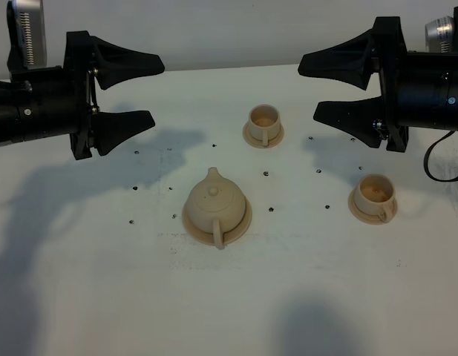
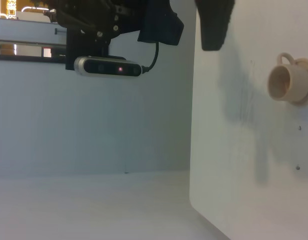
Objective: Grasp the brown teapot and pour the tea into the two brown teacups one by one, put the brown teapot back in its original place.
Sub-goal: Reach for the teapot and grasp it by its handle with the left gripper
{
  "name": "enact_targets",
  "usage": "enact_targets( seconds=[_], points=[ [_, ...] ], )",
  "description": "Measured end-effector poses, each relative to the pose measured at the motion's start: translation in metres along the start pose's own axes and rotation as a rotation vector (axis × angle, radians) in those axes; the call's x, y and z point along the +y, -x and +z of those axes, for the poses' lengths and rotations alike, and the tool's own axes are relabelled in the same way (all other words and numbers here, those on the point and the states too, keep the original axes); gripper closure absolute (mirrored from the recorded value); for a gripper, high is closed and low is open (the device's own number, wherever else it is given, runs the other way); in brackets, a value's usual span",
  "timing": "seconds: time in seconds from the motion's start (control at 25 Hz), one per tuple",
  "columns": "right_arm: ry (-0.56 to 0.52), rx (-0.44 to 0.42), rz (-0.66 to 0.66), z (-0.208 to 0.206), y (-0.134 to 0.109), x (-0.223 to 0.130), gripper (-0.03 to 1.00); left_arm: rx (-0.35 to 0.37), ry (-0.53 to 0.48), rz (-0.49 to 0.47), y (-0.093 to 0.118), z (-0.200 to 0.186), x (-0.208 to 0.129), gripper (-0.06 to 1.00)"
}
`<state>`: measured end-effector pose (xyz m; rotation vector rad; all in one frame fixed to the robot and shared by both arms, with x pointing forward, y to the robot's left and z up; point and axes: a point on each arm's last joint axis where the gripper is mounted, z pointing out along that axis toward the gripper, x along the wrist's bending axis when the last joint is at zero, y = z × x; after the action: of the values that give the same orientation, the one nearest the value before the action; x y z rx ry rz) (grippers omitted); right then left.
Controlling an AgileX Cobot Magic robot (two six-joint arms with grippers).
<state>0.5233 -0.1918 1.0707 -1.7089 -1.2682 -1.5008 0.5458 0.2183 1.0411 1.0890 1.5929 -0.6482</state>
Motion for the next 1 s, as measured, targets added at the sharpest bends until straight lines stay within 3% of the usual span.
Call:
enact_targets(
  seconds=[0.64,0.84,1.0],
  points=[
    [0.0,0.001,-0.044,0.0,0.0,0.0,0.34,-0.002,-0.001,0.029,0.0,0.0,0.0,0.19],
    [0.014,0.038,-0.104,0.0,-0.003,0.001,0.35,-0.03,-0.006,0.185,0.005,0.0,0.0,0.19],
    [0.016,0.065,-0.17,0.0,-0.01,0.003,0.36,-0.078,-0.018,0.331,0.024,-0.002,0.006,0.21]
  ],
)
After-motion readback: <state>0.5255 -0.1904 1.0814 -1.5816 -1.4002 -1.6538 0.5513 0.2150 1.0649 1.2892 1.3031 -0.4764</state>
